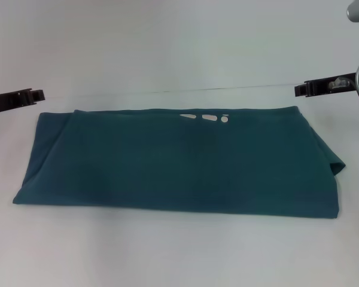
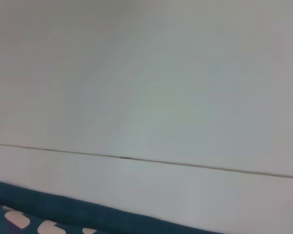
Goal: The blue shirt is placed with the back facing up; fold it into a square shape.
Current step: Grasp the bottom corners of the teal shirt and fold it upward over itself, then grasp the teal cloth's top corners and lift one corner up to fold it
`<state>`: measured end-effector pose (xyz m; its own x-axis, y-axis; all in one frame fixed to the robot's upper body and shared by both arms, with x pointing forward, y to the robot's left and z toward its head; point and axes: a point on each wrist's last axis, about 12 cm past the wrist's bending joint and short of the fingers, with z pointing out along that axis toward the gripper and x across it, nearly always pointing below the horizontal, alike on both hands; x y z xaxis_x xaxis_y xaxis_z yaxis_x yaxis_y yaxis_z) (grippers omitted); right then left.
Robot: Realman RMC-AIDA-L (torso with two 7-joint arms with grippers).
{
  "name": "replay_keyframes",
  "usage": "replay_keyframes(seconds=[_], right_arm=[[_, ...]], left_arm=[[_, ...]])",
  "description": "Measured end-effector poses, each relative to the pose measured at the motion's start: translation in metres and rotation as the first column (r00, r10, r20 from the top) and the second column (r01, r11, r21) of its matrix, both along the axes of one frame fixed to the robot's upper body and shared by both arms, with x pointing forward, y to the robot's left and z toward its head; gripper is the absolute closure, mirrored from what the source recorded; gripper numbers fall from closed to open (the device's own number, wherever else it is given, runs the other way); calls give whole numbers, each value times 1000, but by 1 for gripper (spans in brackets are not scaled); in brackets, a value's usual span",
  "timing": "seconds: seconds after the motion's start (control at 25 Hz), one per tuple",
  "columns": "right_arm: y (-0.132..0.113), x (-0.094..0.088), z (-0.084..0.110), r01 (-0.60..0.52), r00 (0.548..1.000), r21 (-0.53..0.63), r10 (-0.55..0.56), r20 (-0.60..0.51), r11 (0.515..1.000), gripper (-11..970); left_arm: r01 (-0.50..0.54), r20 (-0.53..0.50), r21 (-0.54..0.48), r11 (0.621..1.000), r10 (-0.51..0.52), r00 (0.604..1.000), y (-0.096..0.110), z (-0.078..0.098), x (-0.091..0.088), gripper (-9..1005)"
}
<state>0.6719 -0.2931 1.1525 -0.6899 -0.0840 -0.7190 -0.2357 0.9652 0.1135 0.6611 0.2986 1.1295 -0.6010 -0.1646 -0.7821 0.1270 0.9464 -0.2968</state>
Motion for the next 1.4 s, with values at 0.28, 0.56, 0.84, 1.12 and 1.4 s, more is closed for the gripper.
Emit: replay_keyframes(seconds=[0.28, 0.56, 0.84, 1.12, 1.4], right_arm=[[0, 0, -1, -1, 1000, -11, 1, 3, 1000, 580], [4, -5, 3, -65, 997, -16, 64, -38, 998, 313], [28, -18, 21, -254, 965, -34, 250, -84, 967, 71], [52, -25, 25, -376, 923, -91, 364, -128, 922, 34], [65, -25, 26, -418, 905, -112, 403, -137, 901, 36]], left_arm=[[12, 4, 12, 1000, -12, 1000, -1, 1, 0, 538], [100, -56, -43, 994, -102, 993, 7, 13, -10, 243], [159, -171, -118, 980, -178, 969, 22, 29, -31, 77], [143, -339, -111, 983, -173, 925, 30, 26, -49, 64], [146, -471, -115, 982, -184, 863, 26, 17, -58, 73]])
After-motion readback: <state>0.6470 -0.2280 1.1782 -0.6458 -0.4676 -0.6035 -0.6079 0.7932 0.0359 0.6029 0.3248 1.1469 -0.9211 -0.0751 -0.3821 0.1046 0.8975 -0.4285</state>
